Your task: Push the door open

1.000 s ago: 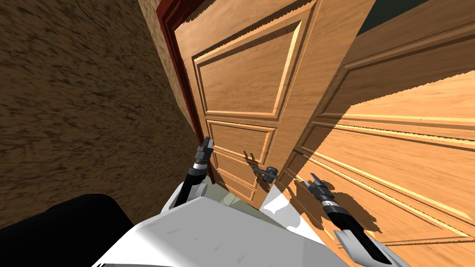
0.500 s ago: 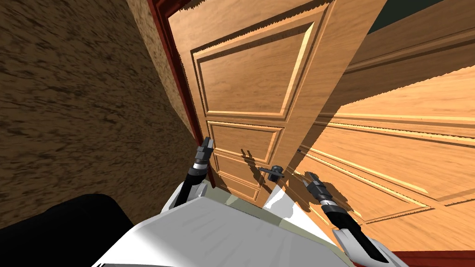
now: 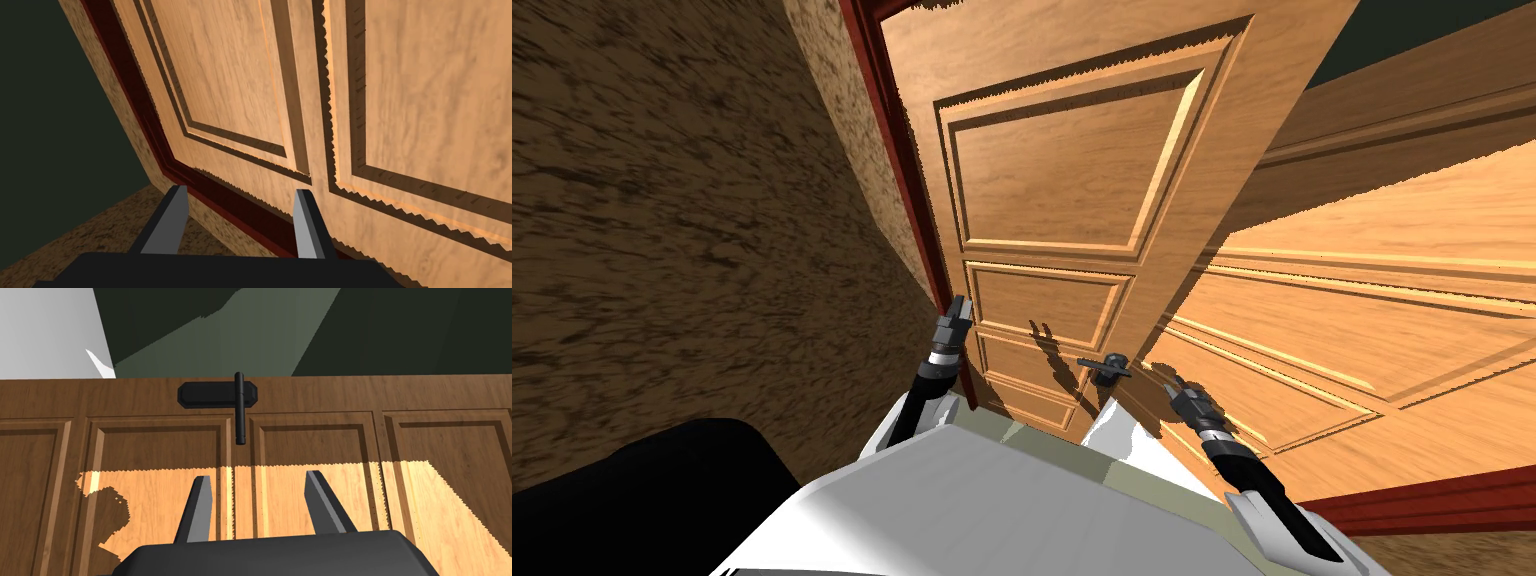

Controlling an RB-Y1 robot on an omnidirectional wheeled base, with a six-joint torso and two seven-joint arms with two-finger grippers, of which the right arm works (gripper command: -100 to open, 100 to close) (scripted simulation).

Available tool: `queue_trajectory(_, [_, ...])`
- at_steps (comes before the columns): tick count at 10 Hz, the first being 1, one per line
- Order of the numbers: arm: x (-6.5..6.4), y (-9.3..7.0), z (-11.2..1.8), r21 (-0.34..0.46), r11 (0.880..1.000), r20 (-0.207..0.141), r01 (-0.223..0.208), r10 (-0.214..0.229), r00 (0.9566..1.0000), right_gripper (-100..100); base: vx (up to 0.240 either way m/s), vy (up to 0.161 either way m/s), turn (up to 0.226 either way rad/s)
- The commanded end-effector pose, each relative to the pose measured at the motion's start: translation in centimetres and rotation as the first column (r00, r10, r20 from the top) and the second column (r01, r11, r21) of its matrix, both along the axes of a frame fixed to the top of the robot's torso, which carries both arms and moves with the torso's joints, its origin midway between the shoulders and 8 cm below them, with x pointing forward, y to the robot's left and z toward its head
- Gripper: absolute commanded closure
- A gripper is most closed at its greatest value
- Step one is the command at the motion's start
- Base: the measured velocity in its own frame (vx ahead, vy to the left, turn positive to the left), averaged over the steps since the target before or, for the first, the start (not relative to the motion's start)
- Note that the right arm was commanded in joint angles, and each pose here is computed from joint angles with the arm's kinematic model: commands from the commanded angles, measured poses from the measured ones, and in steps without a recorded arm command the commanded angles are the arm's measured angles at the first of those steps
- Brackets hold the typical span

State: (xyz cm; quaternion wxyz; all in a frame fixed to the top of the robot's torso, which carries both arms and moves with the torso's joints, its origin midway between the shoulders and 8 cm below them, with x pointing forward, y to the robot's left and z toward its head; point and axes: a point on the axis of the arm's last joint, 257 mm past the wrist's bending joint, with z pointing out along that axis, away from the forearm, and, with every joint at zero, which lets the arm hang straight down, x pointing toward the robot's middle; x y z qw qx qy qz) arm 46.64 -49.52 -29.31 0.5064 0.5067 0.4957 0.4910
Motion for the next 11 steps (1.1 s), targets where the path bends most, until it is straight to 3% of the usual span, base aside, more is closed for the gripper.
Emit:
queue_trajectory(1, [0.0,0.0,0.0,-0.001,1.000,0.000,0.000,0.000,1.0000,100,0.007,-0.038,0.017])
queue_trajectory(5, [0.0,0.0,0.0,-0.001,1.000,0.000,0.000,0.000,1.0000,100,0.003,-0.015,-0.001])
queue_trajectory(6, [-0.2,-0.7,0.0,0.006,1.000,-0.006,0.011,-0.011,0.9999,-100,-0.133,0.008,-0.006])
queue_trajectory(11, [-0.8,-2.2,0.0,0.020,0.999,-0.021,0.039,-0.038,0.9990,-100,-0.208,-0.015,-0.011])
